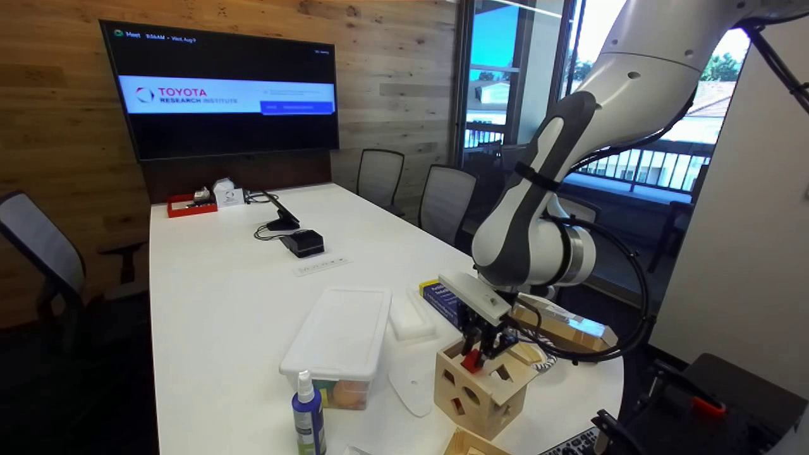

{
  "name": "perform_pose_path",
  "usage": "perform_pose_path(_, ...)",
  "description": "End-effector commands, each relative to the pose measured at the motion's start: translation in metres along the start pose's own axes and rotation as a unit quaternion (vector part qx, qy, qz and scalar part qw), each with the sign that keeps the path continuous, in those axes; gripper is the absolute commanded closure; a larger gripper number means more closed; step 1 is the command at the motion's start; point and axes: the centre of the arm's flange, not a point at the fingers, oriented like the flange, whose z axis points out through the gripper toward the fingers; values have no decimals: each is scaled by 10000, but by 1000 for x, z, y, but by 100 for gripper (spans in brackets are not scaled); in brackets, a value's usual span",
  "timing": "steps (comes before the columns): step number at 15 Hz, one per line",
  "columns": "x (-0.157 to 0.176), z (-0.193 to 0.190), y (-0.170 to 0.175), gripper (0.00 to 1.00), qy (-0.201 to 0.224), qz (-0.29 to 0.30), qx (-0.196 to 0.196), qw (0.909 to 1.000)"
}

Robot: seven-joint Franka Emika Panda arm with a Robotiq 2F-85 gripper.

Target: Put the block inside the box

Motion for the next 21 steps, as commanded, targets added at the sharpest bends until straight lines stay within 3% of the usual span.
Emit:
perform_pose_path(1,10,42,-5,92,-55,-73,-283,9996)
perform_pose_path(4,16,42,-10,92,-376,-27,-605,9975)
perform_pose_path(9,35,49,-21,92,-1016,-134,-1342,9857)
perform_pose_path(13,42,60,-17,92,-1055,177,-2015,9736)
perform_pose_path(21,29,66,-19,92,-655,290,-1901,9791)
